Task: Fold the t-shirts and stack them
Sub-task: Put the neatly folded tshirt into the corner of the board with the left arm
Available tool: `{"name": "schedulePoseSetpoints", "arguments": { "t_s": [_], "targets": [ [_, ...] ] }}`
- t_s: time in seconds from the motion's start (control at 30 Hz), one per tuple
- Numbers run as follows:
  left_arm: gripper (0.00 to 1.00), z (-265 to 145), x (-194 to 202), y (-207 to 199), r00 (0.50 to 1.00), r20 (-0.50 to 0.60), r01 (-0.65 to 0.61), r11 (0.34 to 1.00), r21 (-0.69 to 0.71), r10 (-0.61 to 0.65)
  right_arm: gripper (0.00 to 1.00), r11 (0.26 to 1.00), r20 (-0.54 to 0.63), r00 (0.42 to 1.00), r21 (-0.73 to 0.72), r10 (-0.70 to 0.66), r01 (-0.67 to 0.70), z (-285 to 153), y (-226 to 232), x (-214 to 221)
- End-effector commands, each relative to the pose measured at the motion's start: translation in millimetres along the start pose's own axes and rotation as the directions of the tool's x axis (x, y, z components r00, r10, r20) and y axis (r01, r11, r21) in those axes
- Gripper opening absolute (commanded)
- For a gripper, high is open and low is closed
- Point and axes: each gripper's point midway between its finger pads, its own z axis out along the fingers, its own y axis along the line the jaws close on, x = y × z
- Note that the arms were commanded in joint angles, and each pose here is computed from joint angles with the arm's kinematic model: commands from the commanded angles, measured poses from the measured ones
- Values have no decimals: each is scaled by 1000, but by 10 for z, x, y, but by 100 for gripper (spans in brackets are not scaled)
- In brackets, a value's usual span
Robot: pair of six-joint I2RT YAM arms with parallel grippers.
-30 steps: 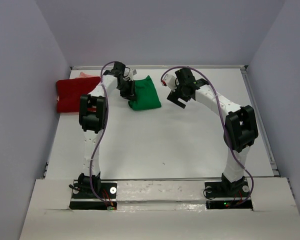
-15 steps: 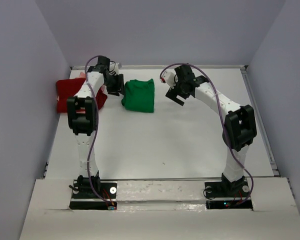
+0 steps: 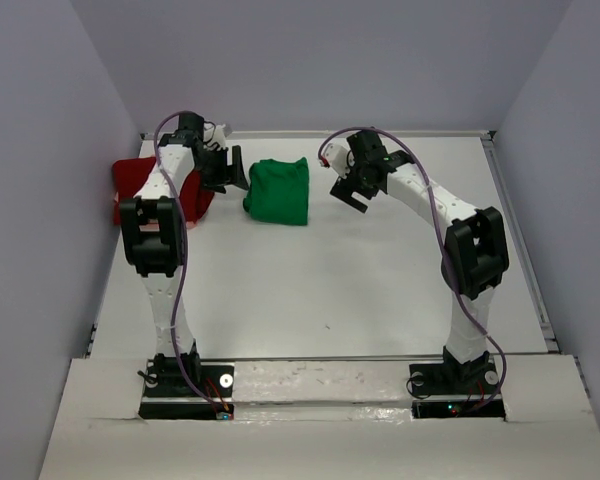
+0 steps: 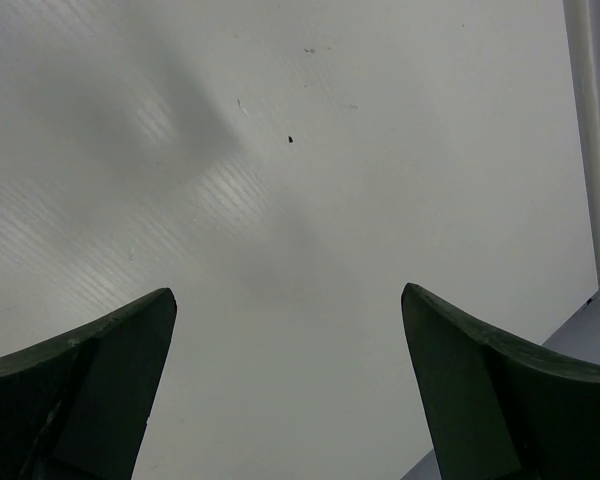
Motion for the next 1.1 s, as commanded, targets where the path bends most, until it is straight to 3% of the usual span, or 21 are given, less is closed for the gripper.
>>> {"name": "schedulePoseSetpoints", "arguments": {
  "t_s": [0.0, 0.57, 1.07],
  "targets": [
    [83, 23, -47, -130, 1000, 30, -4, 995, 98, 1, 100, 1000, 27, 1000, 29, 10, -11, -125, -86, -87],
    [81, 485, -152, 165, 995, 99, -3, 996, 86, -5, 100, 999, -13, 1000, 35, -5, 5, -74, -45, 38],
    [74, 593, -213, -290, 991, 137, -48, 951, 305, 7, 100, 999, -46, 999, 34, -21, 23, 23, 3, 134]
  ]
}}
